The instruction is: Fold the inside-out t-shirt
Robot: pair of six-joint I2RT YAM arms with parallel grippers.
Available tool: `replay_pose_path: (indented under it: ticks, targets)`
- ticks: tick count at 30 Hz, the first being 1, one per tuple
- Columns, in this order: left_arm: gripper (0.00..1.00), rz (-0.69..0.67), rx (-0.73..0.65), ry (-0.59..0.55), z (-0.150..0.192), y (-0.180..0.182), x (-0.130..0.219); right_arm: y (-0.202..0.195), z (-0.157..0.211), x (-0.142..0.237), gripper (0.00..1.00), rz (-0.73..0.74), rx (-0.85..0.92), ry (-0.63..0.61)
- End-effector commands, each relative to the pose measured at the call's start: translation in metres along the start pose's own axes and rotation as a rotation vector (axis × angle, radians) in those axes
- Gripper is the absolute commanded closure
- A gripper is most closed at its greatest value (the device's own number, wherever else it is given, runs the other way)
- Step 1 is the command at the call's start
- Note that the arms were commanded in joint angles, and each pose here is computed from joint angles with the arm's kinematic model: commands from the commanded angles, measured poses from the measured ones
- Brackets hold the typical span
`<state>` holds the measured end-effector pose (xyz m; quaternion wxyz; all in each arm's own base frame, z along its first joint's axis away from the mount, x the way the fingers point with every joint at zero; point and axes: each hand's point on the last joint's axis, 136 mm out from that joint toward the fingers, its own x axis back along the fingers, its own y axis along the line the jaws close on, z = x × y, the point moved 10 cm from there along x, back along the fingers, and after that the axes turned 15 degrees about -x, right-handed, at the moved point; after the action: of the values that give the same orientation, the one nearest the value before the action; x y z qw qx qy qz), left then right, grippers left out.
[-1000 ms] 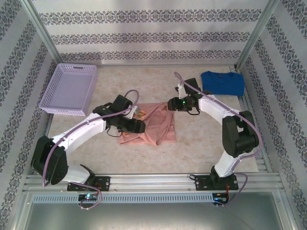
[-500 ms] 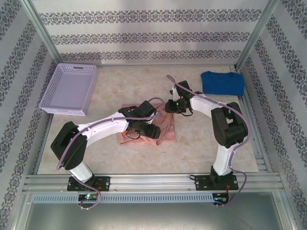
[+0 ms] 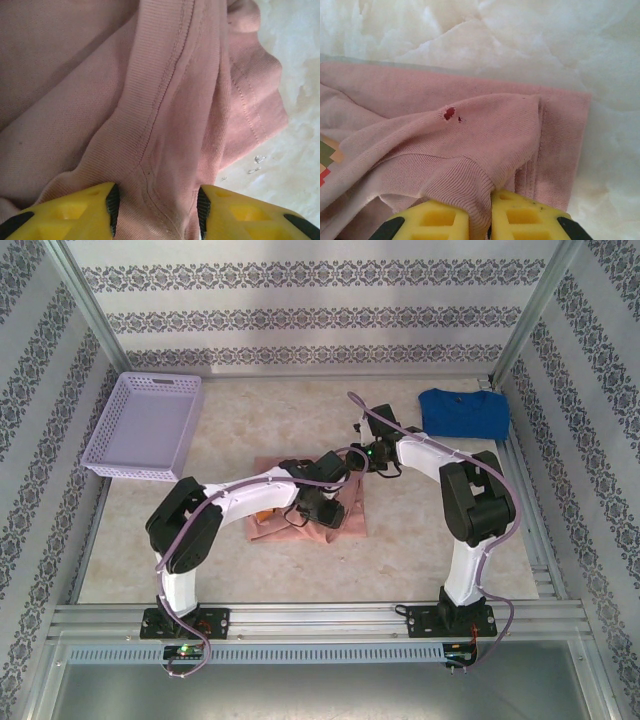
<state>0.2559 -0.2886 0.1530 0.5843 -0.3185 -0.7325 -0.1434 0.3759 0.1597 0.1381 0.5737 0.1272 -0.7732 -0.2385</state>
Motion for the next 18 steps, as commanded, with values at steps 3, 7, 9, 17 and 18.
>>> replay_pose_path:
  ticks: [3, 7, 9, 17, 18]
  targets:
    - [0.63, -0.056, -0.024, 0.025, 0.002, -0.005, -0.002, -0.003, -0.006, -0.003, 0.85, 0.003, 0.001, 0.01]
    - [0.77, -0.045, -0.016, 0.008, 0.001, -0.006, -0.005, -0.004, -0.007, -0.004, 0.86, 0.003, -0.002, 0.011]
    - [0.83, -0.042, -0.022, -0.011, -0.001, -0.007, -0.003, -0.003, -0.009, -0.003, 0.87, -0.001, -0.001, 0.007]
    - [1.0, 0.004, -0.137, -0.151, -0.011, -0.027, 0.018, -0.005, -0.021, 0.002, 0.89, 0.002, -0.018, 0.004]
    - [1.0, 0.008, -0.158, -0.164, -0.012, -0.031, 0.02, -0.005, -0.023, 0.002, 0.9, 0.001, -0.021, 0.006]
